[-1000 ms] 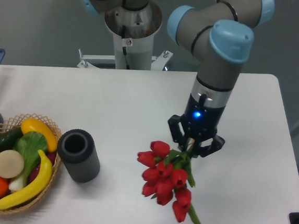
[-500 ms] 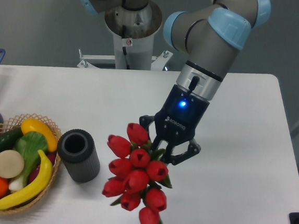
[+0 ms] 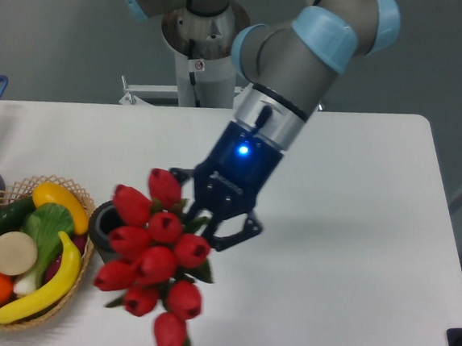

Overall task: Insert the flowers into the vase
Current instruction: 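Carry the red tulip bunch with the gripper over the dark grey vase, then lower the tulip stems down into the vase opening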

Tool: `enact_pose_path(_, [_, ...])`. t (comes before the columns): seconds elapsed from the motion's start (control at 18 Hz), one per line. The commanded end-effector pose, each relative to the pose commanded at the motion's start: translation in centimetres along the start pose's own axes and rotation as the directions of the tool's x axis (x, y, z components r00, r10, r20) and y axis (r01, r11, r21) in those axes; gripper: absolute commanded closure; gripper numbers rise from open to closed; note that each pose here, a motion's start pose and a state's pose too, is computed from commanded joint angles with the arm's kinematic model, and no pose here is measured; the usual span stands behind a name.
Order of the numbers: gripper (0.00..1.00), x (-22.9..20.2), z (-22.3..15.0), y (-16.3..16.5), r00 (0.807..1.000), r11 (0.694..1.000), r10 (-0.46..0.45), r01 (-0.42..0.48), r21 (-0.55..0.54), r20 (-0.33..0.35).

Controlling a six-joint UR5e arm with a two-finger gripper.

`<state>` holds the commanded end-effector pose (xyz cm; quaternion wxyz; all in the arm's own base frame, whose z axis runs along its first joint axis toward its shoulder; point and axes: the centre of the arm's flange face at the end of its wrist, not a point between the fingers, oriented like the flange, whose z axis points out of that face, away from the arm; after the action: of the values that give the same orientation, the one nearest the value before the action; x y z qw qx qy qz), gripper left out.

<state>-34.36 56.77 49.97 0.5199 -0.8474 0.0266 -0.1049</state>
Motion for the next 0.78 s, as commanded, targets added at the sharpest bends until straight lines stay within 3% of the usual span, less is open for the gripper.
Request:
enact_pose_path(0.39, [1.0,2.6,2.1,1.9,0.978,0.997,-0.052,0.064,0.053,-0.2])
enact_pose_path(0.56, [1.0,3.3,2.4,3.6,0.966,0.994,-0.081,0.098,0.055,-0.246])
enact_pose_path(0.78, [1.0,3.5,2.8,4.0,0.962,0.993,-0.084,0.101,0.053,-0.26])
